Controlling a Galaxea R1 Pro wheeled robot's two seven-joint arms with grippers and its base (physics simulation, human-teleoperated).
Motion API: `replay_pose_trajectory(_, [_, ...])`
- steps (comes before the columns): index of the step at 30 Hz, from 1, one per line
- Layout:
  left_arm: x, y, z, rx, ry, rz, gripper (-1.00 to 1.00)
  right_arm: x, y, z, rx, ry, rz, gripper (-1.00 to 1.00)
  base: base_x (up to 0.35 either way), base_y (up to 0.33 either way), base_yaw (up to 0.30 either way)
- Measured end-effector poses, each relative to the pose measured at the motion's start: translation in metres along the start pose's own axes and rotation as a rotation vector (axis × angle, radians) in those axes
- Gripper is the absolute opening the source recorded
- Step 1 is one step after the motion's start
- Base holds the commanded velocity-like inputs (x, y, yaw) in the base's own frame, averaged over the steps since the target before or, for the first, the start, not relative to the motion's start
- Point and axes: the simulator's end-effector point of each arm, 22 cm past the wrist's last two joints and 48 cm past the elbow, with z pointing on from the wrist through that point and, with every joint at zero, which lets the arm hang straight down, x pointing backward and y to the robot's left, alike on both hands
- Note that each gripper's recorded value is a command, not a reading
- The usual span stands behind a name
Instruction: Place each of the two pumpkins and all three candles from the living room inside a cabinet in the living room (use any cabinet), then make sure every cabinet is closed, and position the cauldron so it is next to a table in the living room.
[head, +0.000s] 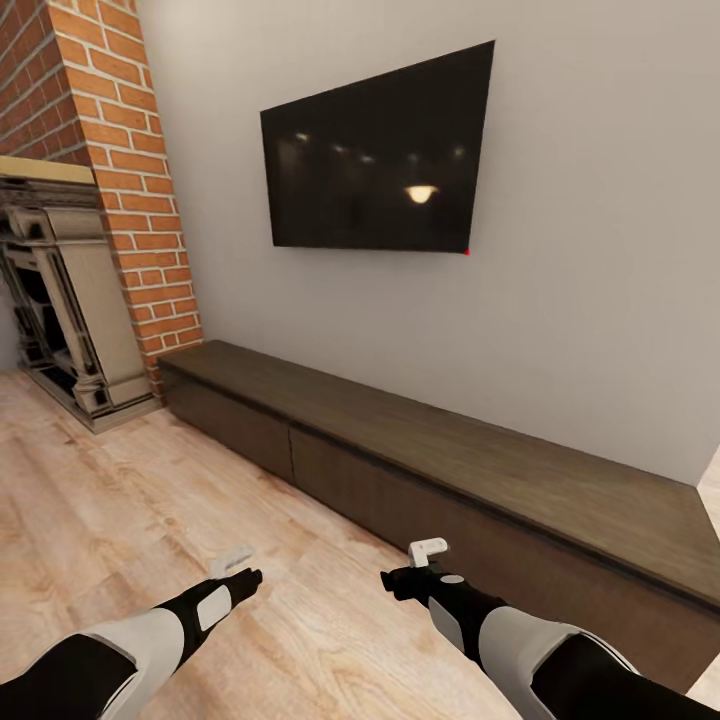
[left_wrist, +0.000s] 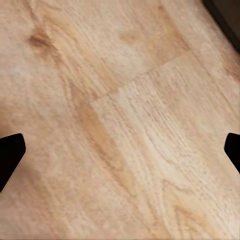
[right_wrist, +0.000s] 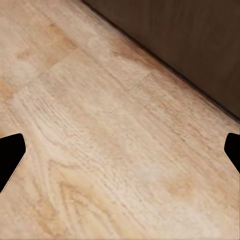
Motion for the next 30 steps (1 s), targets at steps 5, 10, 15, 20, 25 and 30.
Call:
replay_pose_trajectory(5, [-0.006, -0.003, -0.005, 0.006, -0.012, -0.001, 1.0, -0.007, 0.001, -0.004, 0.001, -0.013, -0.003, 1.0, 0.0, 0.0, 0.177])
replay_pose_trajectory(10, [-0.013, -0.005, -0.01, 0.012, -0.024, -0.003, 1.0, -0.015, 0.001, -0.009, 0.002, -0.026, -0.007, 1.0, 0.0, 0.0, 0.177])
replay_pose_trajectory(15, [-0.019, -0.007, -0.015, 0.017, -0.036, -0.004, 1.0, -0.022, 0.002, -0.013, 0.003, -0.039, -0.011, 1.0, 0.0, 0.0, 0.176])
replay_pose_trajectory(20, [-0.025, -0.01, -0.02, 0.023, -0.049, -0.005, 1.0, -0.029, 0.003, -0.018, 0.004, -0.052, -0.014, 1.0, 0.0, 0.0, 0.176])
replay_pose_trajectory(25, [-0.031, -0.012, -0.025, 0.029, -0.061, -0.006, 1.0, -0.036, 0.003, -0.022, 0.006, -0.065, -0.018, 1.0, 0.0, 0.0, 0.176])
replay_pose_trajectory(30, [-0.037, -0.015, -0.03, 0.035, -0.073, -0.008, 1.0, -0.043, 0.004, -0.027, 0.008, -0.078, -0.021, 1.0, 0.0, 0.0, 0.175])
